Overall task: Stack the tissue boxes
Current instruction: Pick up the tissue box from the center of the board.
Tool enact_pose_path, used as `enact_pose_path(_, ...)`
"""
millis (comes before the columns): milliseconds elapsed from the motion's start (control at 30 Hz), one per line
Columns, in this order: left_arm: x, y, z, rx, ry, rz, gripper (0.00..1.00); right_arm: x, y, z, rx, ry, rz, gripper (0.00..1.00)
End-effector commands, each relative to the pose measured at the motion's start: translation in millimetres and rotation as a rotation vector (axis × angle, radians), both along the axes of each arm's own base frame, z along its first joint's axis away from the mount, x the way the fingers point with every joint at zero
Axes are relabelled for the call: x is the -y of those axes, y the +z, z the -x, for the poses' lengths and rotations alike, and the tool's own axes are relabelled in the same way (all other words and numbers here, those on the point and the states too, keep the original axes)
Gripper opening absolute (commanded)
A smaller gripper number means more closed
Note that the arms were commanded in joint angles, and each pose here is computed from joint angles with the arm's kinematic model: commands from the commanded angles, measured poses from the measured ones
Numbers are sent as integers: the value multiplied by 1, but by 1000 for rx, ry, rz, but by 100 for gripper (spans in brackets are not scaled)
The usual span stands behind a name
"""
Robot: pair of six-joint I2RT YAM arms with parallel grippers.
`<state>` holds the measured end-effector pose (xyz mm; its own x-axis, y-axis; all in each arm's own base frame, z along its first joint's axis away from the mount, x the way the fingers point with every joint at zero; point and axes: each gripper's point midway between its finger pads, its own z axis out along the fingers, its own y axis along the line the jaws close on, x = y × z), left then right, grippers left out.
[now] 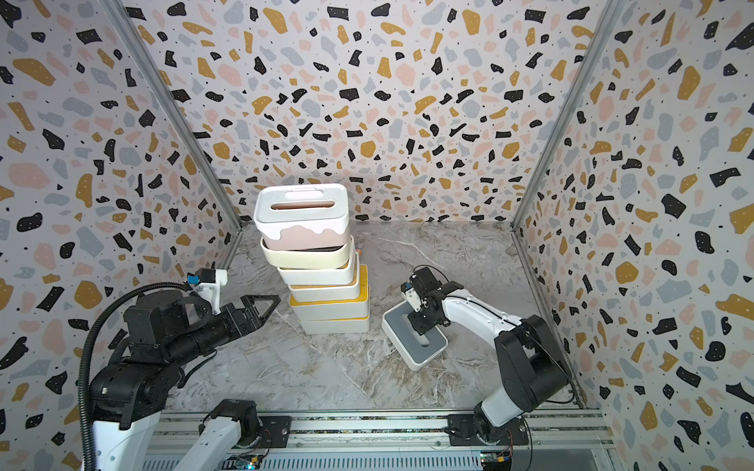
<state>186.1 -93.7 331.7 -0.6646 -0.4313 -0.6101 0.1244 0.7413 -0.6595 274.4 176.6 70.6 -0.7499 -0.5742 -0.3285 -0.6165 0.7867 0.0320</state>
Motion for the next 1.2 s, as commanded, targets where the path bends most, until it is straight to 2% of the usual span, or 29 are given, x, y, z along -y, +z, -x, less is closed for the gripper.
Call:
enact_pose_path(0, -3, 17, 3, 53, 0, -34, 100, -7, 31, -4, 57, -21, -95, 28)
enact_pose_path(100, -7, 27, 8, 76, 13, -57, 100, -10, 64, -10, 115, -31, -145, 26)
enact_pose_path(233, -12, 49, 14, 125, 32, -87, 100, -12, 125, -19, 226, -58, -209, 24)
enact_pose_path(333, -15, 68, 15, 170, 37, -108, 100, -19, 182, -23, 309, -46, -285, 24)
enact_pose_path(733, -9, 156, 4, 354, -3, -125, 100, -19, 396, -28, 657, -14, -459, 23)
enact_pose_path(933, -2, 188, -12, 411, -24, -91, 100, -47, 469, -26, 749, 85, -640, 22)
enact_pose_path(1167, 5, 215, -31, 447, -46, -53, 99, -71, 520, -23, 847, 157, -836, 21)
